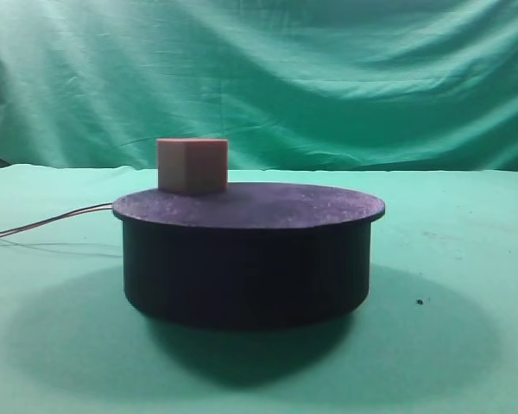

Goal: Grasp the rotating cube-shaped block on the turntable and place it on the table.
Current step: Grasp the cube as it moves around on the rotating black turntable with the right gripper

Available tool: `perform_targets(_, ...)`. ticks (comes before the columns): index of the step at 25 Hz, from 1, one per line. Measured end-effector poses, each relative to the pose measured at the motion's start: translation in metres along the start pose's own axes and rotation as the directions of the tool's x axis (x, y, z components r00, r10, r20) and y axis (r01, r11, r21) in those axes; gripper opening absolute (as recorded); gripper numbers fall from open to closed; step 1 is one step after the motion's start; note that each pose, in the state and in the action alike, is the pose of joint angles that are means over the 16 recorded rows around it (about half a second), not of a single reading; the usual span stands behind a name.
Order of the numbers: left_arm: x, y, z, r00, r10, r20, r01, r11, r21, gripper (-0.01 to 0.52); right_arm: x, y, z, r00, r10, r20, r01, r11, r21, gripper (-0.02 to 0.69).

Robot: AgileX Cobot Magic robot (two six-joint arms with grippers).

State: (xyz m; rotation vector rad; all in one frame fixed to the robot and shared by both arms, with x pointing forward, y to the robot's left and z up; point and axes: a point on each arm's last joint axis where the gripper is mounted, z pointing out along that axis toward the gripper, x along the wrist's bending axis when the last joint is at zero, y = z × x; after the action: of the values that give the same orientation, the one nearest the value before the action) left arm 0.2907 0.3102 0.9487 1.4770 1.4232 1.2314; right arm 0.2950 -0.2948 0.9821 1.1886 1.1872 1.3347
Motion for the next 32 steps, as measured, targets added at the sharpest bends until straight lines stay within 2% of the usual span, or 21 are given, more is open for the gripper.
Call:
perform_targets(3,0.000,0.000,0.000,1.000,0.000,0.000,0.000,1.000,0.000,0.000,0.001,0.017,0.001,0.999,0.040,-0.004,-0.041,0.998,-0.055,0.000)
perform_targets(6,0.000,0.000,0.000,1.000,0.000,0.000,0.000,1.000,0.000,0.000,0.002,0.033,0.005,0.997,0.072,-0.005,-0.072,0.997,-0.023,0.000)
perform_targets(10,0.000,0.000,0.000,1.000,0.000,0.000,0.000,1.000,0.000,0.000,0.005,0.048,0.015,0.997,0.080,0.003,-0.080,0.988,0.136,0.000)
perform_targets(14,0.000,0.000,0.000,1.000,0.000,0.000,0.000,1.000,0.000,0.000,0.008,0.057,0.028,0.997,0.072,0.002,-0.069,0.938,0.340,0.000)
perform_targets(22,0.000,0.000,0.000,1.000,0.000,0.000,0.000,1.000,0.000,0.000,0.017,0.052,0.059,0.997,0.047,-0.053,0.000,0.739,0.674,0.000)
perform_targets(27,0.000,0.000,0.000,1.000,0.000,0.000,0.000,1.000,0.000,0.000,0.034,0.044,0.082,0.985,0.040,-0.165,0.109,0.597,0.795,0.000)
perform_targets(32,0.000,0.000,0.000,1.000,0.000,0.000,0.000,1.000,0.000,0.000,0.066,0.035,0.108,0.960,0.046,-0.278,0.231,0.435,0.870,0.002)
